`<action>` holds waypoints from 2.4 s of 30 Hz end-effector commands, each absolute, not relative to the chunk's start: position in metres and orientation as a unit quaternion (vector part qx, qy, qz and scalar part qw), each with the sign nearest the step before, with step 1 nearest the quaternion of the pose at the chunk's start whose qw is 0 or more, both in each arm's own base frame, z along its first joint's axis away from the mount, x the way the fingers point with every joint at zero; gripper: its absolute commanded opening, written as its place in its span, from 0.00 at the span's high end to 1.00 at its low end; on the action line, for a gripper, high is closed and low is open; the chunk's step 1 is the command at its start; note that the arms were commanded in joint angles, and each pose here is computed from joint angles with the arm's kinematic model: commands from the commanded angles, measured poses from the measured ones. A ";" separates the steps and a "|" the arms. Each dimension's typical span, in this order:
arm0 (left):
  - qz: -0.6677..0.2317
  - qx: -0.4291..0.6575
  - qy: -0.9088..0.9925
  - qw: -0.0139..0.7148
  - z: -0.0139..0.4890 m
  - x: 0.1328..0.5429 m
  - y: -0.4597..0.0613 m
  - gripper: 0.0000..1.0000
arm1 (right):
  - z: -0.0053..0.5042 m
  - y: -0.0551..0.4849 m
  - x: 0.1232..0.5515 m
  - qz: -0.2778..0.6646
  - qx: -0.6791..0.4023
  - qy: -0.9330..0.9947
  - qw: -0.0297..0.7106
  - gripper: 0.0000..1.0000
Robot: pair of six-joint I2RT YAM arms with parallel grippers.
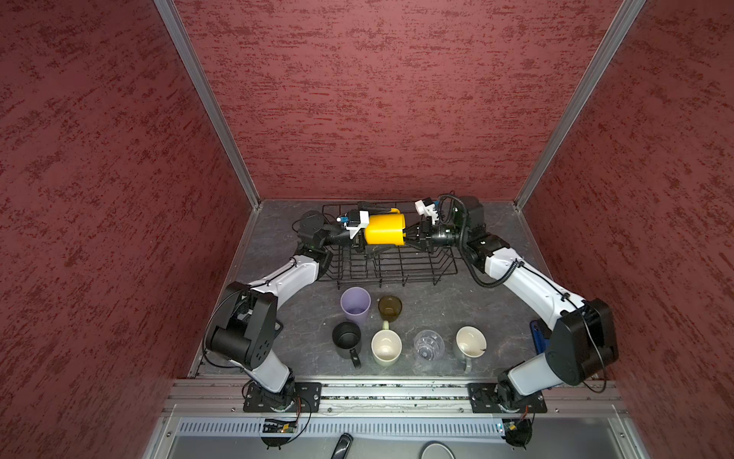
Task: Load cups into a dish rack
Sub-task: Place the cup upside down at the dish rack.
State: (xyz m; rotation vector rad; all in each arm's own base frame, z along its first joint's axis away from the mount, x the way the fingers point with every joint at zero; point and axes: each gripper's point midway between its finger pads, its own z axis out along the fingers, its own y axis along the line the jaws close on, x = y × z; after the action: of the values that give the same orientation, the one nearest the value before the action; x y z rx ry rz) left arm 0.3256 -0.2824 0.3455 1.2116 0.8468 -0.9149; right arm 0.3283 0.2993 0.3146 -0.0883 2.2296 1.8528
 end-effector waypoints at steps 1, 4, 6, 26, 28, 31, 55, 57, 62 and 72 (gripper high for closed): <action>-0.420 0.521 0.388 0.633 0.337 0.325 -0.279 0.00 | 0.368 0.304 0.306 0.669 -0.115 0.716 0.165 1.00; -0.421 0.516 0.388 0.637 0.338 0.326 -0.275 0.00 | 0.369 0.301 0.307 0.669 -0.113 0.715 0.167 1.00; -0.422 0.513 0.389 0.638 0.338 0.327 -0.273 0.00 | 0.370 0.300 0.307 0.669 -0.112 0.715 0.170 1.00; -0.433 0.523 0.387 0.624 0.332 0.331 -0.288 0.00 | 0.376 0.301 0.304 0.683 -0.119 0.700 0.169 1.00; -0.435 0.523 0.387 0.623 0.331 0.332 -0.290 0.00 | 0.377 0.300 0.304 0.684 -0.121 0.699 0.170 1.00; -0.438 0.524 0.386 0.620 0.330 0.333 -0.293 0.00 | 0.377 0.300 0.304 0.684 -0.121 0.699 0.170 1.00; -0.444 0.525 0.386 0.615 0.338 0.330 -0.300 0.21 | 0.381 0.301 0.301 0.690 -0.130 0.690 0.173 1.00; -0.441 0.526 0.386 0.616 0.339 0.329 -0.300 0.22 | 0.382 0.301 0.300 0.691 -0.132 0.689 0.174 1.00; -0.436 0.525 0.388 0.619 0.338 0.330 -0.299 0.17 | 0.385 0.300 0.298 0.692 -0.137 0.686 0.177 1.00; -0.442 0.499 0.369 0.648 0.346 0.335 -0.280 0.01 | 0.402 0.296 0.288 0.699 -0.155 0.671 0.192 1.00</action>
State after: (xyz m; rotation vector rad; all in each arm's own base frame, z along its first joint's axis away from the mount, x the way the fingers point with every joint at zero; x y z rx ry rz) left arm 0.3246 -0.2840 0.3608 1.1954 0.7550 -0.9273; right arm 0.3250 0.2958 0.3288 -0.0772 2.1747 1.9355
